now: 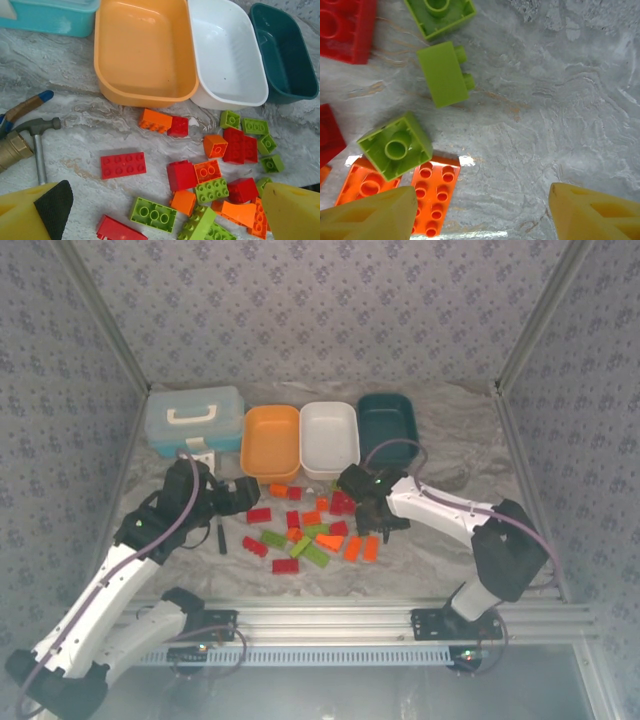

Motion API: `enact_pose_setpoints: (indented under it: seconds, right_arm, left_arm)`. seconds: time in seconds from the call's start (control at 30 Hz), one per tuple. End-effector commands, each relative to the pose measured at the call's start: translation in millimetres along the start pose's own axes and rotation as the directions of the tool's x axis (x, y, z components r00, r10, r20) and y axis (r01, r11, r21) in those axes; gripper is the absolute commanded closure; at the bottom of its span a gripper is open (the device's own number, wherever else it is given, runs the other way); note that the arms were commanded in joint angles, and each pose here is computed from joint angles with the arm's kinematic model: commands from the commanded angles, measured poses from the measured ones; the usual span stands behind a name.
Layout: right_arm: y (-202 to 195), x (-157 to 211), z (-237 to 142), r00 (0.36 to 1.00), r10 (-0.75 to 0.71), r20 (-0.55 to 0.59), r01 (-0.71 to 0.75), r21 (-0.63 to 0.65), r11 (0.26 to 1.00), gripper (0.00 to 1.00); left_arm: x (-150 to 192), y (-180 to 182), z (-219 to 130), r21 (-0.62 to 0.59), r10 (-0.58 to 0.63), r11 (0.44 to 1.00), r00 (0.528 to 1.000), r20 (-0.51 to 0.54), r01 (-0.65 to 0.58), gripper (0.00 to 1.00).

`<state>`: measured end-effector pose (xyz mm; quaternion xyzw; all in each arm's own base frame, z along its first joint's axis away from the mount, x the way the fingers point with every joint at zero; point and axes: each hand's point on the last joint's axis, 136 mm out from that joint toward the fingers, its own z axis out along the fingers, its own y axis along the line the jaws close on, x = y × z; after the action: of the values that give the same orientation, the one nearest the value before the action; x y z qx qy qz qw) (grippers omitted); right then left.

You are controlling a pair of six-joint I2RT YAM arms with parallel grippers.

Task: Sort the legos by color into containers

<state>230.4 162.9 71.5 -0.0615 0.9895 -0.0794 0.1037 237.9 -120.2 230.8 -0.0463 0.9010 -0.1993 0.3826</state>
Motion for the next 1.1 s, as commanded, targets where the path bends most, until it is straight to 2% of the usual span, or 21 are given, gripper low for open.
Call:
enact_pose_setpoints:
  seconds: [0.0,0.1,0.37,0.67,0.77,0.8,1.07]
  right_arm:
    - [5,-8,12,0.999,0.035,-0.026,-0.036,-0.030,0.999,0.30]
    - [5,-21,21,0.999,0.038,-0.028,-0.040,-0.060,0.997,0.34]
    - [21,-50,28,0.998,0.055,-0.024,-0.058,-0.132,0.990,0.36]
    - [21,-55,43,0.996,0.073,-0.047,-0.078,-0.135,0.988,0.37]
    - [20,-55,49,0.995,0.076,-0.062,-0.083,-0.136,0.987,0.41]
    - [23,-66,44,0.996,0.084,-0.039,-0.089,-0.149,0.985,0.41]
    - [27,-68,50,0.996,0.082,-0.043,-0.087,-0.149,0.985,0.44]
  left_arm:
    - [10,0,0,0.009,-0.009,1.000,0.999,-0.035,0.010,0.01]
    - [11,-1,0,0.012,-0.010,1.000,0.999,-0.035,0.010,0.01]
    - [13,-2,0,0.021,-0.017,1.000,0.999,-0.038,0.017,0.01]
    - [12,-4,-3,0.036,-0.011,0.999,1.000,-0.022,0.012,0.01]
    - [13,-3,-3,0.034,-0.010,0.999,1.000,-0.026,0.011,0.01]
    - [14,-2,-3,0.030,-0.012,0.999,1.000,-0.028,0.013,0.01]
    - [16,-1,-1,0.032,-0.028,0.999,0.999,-0.028,0.029,0.01]
